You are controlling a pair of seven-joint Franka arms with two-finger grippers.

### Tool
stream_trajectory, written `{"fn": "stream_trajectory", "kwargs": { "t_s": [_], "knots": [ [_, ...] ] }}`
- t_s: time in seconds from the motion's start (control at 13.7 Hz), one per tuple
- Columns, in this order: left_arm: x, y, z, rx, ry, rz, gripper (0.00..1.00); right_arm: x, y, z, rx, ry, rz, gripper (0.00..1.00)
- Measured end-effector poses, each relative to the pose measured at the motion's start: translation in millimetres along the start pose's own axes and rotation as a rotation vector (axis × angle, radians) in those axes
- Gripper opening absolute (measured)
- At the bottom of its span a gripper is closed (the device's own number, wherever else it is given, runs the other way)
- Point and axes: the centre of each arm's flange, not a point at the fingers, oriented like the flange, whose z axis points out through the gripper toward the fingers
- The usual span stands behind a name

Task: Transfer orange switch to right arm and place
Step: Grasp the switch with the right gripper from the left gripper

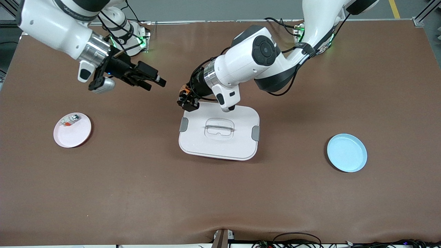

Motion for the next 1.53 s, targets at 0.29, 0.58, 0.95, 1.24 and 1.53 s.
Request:
{"fn": "stream_trajectory", "kwargs": {
  "t_s": [0.29, 0.58, 0.95, 1.24, 1.53],
  "knots": [
    [0, 1, 4, -0.007, -0.006, 0.000, 0.72, -8, -7, 29, -0.006, 0.013, -0.013, 1.00],
    [-3, -2, 13, -0.010, 0.014, 0.009, 0.72, -17, -13, 63, -0.024, -0.001, -0.031, 1.00],
    [1, -3, 23, -0.013, 0.040, 0.013, 0.72, -16, -10, 73, -0.034, -0.001, -0.027, 1.00],
    [0, -2, 21, -0.016, 0.038, 0.014, 0.72, -15, -8, 77, -0.039, -0.005, -0.032, 1.00],
    [0, -2, 21, -0.017, 0.038, 0.014, 0.72, -13, -7, 80, -0.042, -0.002, -0.031, 1.00]
  ]
}}
